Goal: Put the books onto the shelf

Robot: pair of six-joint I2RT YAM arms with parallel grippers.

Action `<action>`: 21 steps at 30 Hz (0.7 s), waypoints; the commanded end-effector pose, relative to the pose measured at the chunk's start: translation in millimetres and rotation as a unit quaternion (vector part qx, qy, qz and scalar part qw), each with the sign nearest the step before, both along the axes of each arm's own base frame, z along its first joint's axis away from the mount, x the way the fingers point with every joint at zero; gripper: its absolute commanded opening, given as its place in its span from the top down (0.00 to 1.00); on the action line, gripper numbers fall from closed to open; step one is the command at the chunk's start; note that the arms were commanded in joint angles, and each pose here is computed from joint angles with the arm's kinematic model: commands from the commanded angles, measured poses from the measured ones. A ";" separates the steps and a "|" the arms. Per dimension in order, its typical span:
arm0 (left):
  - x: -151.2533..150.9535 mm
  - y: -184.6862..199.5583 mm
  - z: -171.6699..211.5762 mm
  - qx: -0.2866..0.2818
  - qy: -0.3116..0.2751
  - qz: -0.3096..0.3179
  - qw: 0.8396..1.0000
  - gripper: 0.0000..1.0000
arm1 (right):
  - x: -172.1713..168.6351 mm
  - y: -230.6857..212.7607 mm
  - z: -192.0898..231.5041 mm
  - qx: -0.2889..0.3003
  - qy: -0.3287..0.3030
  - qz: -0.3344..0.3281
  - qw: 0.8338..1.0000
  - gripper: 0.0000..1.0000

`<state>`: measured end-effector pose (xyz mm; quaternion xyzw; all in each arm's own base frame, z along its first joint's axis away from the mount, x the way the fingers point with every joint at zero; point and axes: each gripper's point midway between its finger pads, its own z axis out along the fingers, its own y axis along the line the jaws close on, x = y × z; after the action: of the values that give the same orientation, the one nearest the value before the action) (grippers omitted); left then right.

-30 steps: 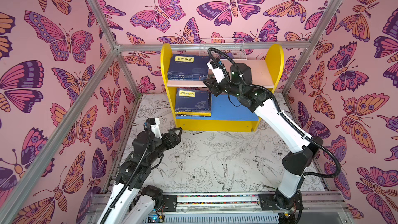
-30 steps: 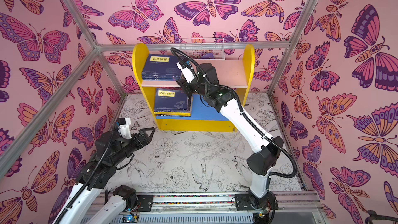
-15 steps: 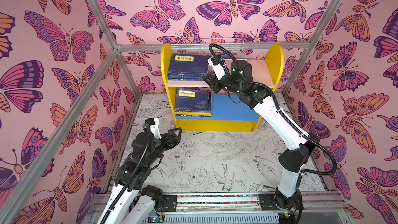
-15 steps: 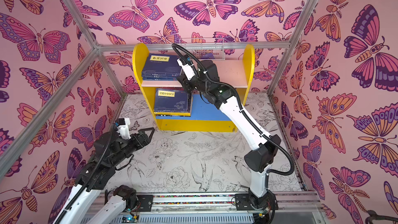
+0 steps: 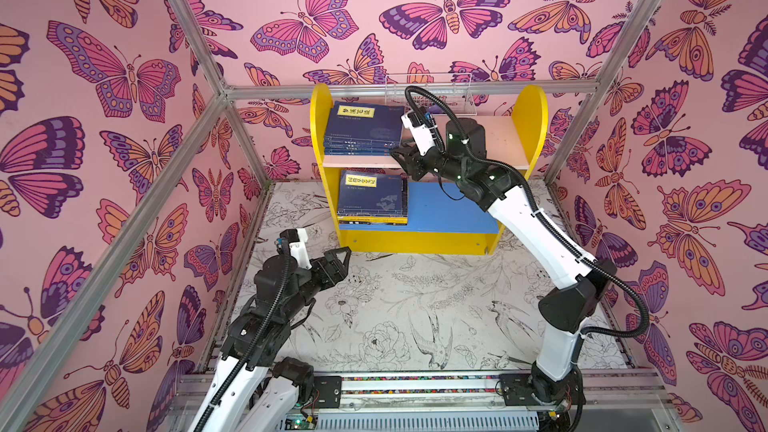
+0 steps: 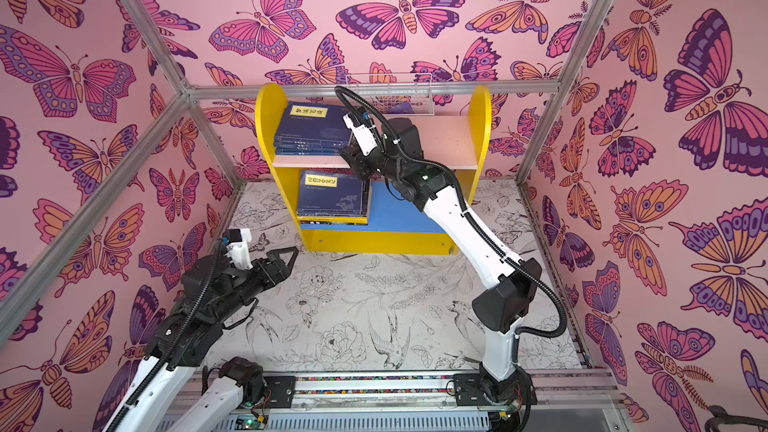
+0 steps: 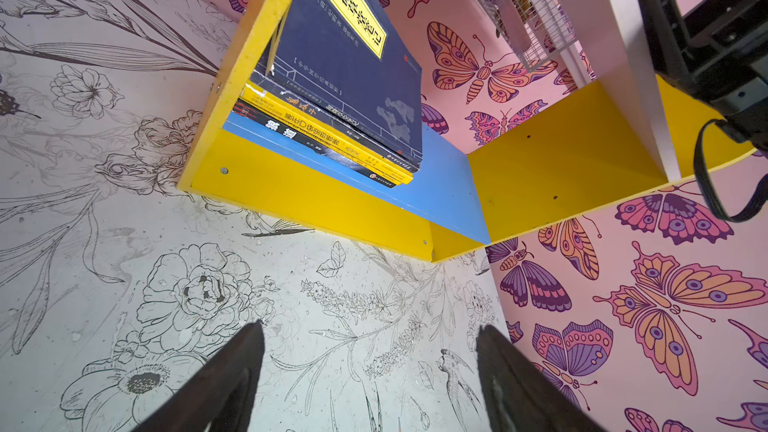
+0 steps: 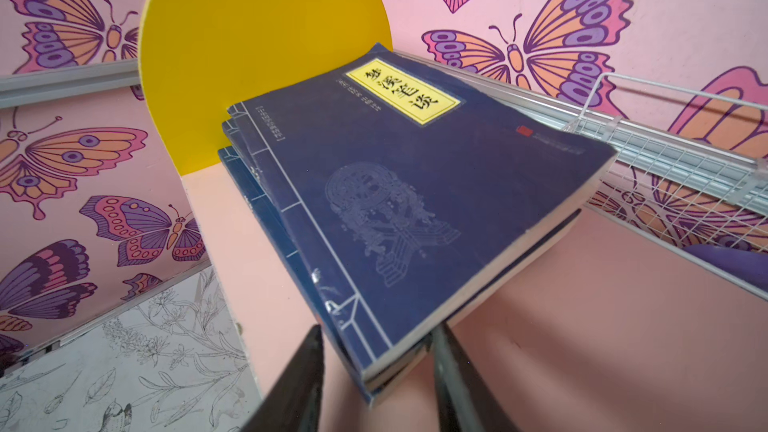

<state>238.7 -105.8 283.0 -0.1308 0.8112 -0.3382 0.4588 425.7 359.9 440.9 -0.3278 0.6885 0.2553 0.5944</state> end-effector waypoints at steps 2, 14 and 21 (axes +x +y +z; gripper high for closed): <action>1.3 4.7 0.2 0.009 -0.008 0.009 1.000 0.18 | -17.3 -15.0 25.6 0.021 -0.031 -0.012 0.999 0.39; -1.0 105.2 -49.8 0.194 0.065 0.242 0.948 0.17 | -63.2 -139.2 -27.2 0.080 0.000 -0.217 0.973 0.23; -13.1 164.5 -92.5 0.334 0.129 0.373 0.856 0.01 | -111.5 -278.9 -157.9 0.025 0.060 -0.462 0.885 0.12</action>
<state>241.7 17.4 204.2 -0.2794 0.8368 0.0297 0.4700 322.6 143.2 318.5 -0.0551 0.7758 0.0823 0.6232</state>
